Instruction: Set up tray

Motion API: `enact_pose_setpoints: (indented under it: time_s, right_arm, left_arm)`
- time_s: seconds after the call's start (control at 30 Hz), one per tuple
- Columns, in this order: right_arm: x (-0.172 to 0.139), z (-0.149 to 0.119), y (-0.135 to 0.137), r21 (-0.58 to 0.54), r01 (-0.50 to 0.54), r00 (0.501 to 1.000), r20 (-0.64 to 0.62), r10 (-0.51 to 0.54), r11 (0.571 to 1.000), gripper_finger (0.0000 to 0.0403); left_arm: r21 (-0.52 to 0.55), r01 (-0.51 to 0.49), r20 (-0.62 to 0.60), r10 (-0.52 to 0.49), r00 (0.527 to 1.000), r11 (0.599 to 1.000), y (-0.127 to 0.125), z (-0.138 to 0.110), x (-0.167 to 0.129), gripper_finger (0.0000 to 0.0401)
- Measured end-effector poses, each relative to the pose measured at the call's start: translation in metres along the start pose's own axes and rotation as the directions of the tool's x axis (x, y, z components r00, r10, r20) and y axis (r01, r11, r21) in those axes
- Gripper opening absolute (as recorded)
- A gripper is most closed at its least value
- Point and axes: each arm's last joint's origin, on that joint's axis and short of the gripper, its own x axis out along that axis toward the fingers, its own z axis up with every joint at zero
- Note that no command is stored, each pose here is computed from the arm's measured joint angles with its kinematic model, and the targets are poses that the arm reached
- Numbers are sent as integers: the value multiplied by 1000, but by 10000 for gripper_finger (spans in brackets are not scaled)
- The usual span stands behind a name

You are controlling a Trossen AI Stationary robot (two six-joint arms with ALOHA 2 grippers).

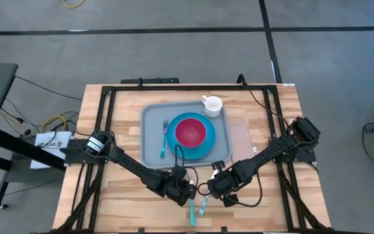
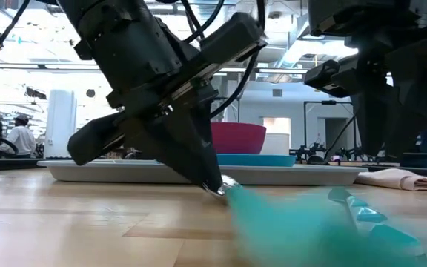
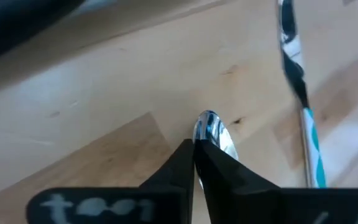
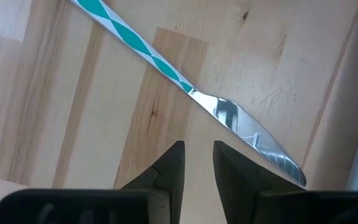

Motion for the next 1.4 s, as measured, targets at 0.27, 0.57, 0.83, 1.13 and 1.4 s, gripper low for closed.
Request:
enact_pose_setpoints:
  time_s: [0.27,0.57,0.83,1.13,1.4]
  right_arm:
    - [0,-1,0,-2,1,1000,-7,-1,1000,79]
    - [0,-2,0,-5,5,1000,-25,-5,1000,79]
    - [0,-3,0,-5,5,1000,-28,-5,1000,79]
    - [0,-3,0,-5,5,1000,-28,-5,1000,79]
    - [0,-2,0,-6,16,1000,-19,-17,1000,79]
  left_arm:
    - [108,10,-28,-7,1000,994,-23,9,-37,0]
    - [151,-337,123,320,939,929,-7,23,-108,0]
    - [133,-536,295,483,824,834,19,53,-154,0]
    - [149,-529,335,460,822,836,47,103,-188,0]
    - [73,-309,347,267,899,948,116,127,-170,0]
